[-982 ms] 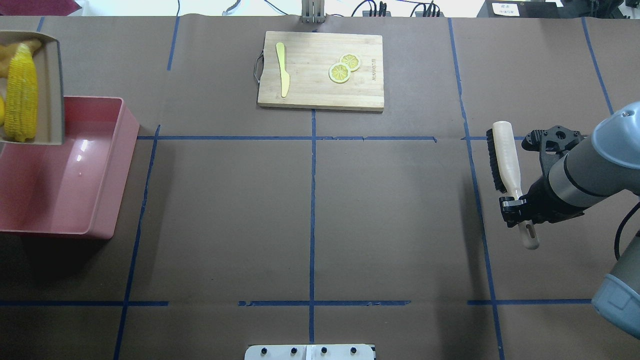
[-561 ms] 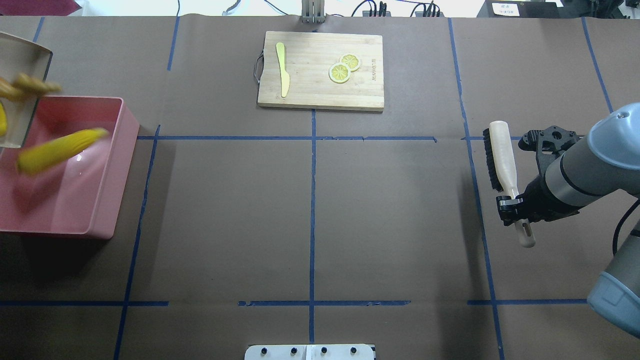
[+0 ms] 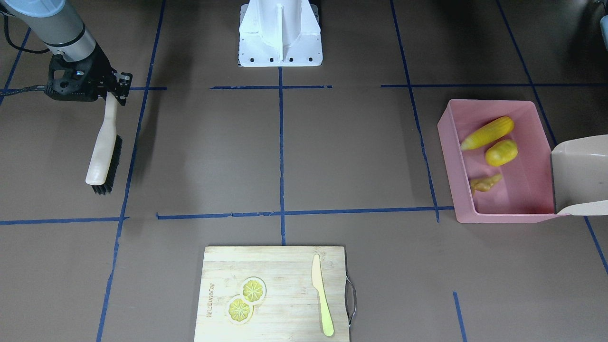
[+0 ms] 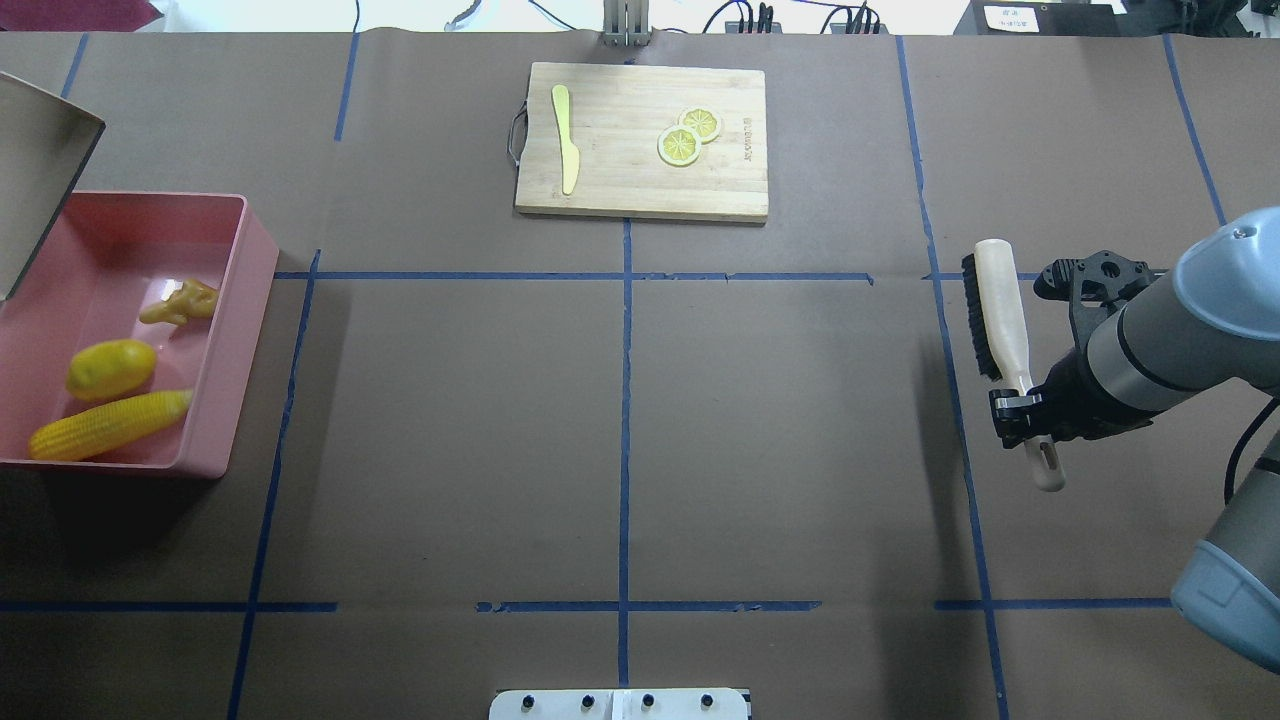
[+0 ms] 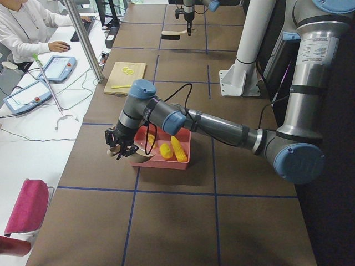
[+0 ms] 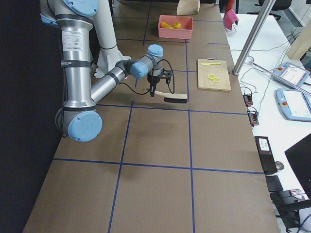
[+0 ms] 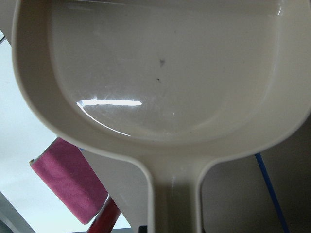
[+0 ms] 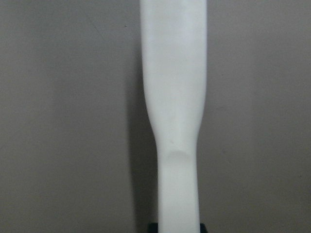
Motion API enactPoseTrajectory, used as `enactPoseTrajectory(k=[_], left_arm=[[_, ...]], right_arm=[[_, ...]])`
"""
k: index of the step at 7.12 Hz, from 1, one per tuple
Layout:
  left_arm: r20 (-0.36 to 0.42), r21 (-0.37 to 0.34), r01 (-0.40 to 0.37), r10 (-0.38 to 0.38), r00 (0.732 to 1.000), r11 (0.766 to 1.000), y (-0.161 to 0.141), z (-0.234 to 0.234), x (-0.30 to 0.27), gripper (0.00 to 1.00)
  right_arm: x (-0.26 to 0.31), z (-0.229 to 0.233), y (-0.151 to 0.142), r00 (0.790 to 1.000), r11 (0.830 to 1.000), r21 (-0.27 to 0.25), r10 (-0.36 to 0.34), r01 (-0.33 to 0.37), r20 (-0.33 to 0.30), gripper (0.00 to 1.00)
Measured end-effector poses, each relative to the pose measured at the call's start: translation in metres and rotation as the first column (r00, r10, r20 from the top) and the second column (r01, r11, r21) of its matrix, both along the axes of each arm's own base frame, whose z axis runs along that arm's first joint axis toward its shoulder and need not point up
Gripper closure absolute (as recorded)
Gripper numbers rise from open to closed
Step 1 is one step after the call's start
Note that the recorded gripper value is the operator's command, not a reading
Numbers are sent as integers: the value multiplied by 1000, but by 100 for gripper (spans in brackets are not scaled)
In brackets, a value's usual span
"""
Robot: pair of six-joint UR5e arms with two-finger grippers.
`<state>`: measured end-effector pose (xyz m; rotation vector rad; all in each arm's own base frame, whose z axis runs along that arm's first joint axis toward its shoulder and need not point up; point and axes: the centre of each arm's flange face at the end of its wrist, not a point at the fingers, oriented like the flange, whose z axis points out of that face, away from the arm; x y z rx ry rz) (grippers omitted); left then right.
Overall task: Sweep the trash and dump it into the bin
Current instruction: 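Tilt the dustpan with the left gripper to dump the produce into the pink bin, then lower the empty dustpan back onto the table with the left gripper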
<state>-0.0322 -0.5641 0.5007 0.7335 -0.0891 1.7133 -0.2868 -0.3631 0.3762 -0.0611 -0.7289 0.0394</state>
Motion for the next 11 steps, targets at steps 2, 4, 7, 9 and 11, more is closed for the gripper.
enactPoseTrajectory(k=[2,4,7,9,11], left_arm=[[-126,-145,24,-42,991,989,-18,-36,10,98],[-322,-293,79,-176,930,953,-17,-81,34,97],[-417,-447,-35,-174,892,894,17,-128,189,96],[-391,-480,-81,-130,911,874,52,-154,305,95],[-374,-508,-92,-123,919,856,93,-177,392,92]], right_arm=[[0,0,0,1000,1000,-1,-1,1,0,100],[0,1,0,1000,1000,-1,-2,2,-2,100],[-9,13,-7,1000,1000,25,-1,0,31,99],[-9,30,-6,999,1000,22,1,-1,34,99],[6,56,8,999,1000,5,16,-16,46,99]])
